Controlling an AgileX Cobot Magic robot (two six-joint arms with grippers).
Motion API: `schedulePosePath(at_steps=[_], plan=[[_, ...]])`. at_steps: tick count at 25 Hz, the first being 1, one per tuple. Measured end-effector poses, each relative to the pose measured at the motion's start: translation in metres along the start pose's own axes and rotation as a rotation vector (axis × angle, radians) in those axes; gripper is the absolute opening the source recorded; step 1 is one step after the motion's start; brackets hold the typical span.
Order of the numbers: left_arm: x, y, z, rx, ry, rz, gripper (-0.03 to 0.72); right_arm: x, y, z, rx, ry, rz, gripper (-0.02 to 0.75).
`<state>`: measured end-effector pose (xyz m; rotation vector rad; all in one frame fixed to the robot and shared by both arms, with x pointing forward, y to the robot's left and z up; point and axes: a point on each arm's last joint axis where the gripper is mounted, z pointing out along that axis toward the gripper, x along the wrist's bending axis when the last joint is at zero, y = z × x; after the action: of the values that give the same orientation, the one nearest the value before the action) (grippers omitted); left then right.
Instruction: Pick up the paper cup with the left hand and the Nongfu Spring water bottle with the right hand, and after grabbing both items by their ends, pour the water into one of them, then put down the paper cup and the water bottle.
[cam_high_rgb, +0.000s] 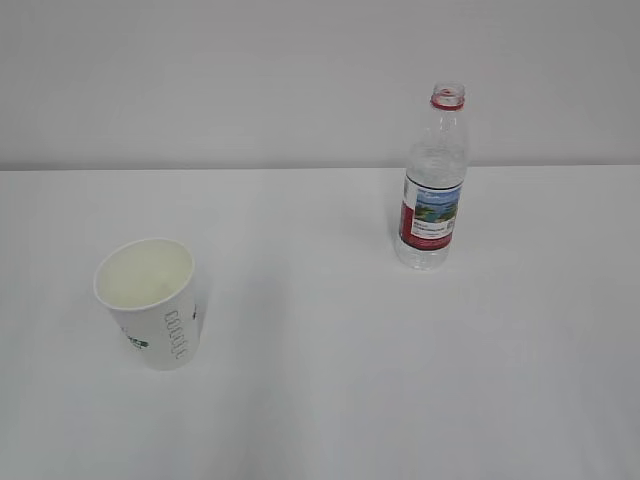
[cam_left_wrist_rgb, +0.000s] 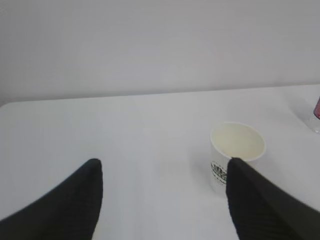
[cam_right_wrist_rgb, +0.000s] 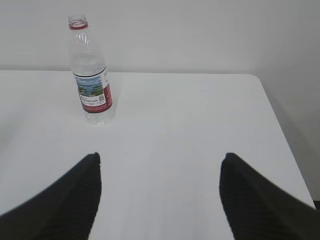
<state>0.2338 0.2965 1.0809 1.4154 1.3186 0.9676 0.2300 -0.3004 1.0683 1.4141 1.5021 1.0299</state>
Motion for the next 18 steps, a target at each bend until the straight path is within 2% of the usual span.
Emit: schedulePosePath(at_steps=[9,13,18], plan=[[0.003,0.009,-0.001,-0.094,0.036,0.039,0.558,0.000,0.009,0.000,-0.095,-0.005,-0.010,0.556],[0.004,0.010,-0.001,-0.105,0.051,0.082,0.557,-0.001,0.011,-0.001,-0.116,-0.013,-0.016,0.556],[0.004,0.010,-0.001,-0.107,0.053,0.090,0.556,-0.001,0.012,-0.001,-0.132,-0.016,-0.018,0.556]])
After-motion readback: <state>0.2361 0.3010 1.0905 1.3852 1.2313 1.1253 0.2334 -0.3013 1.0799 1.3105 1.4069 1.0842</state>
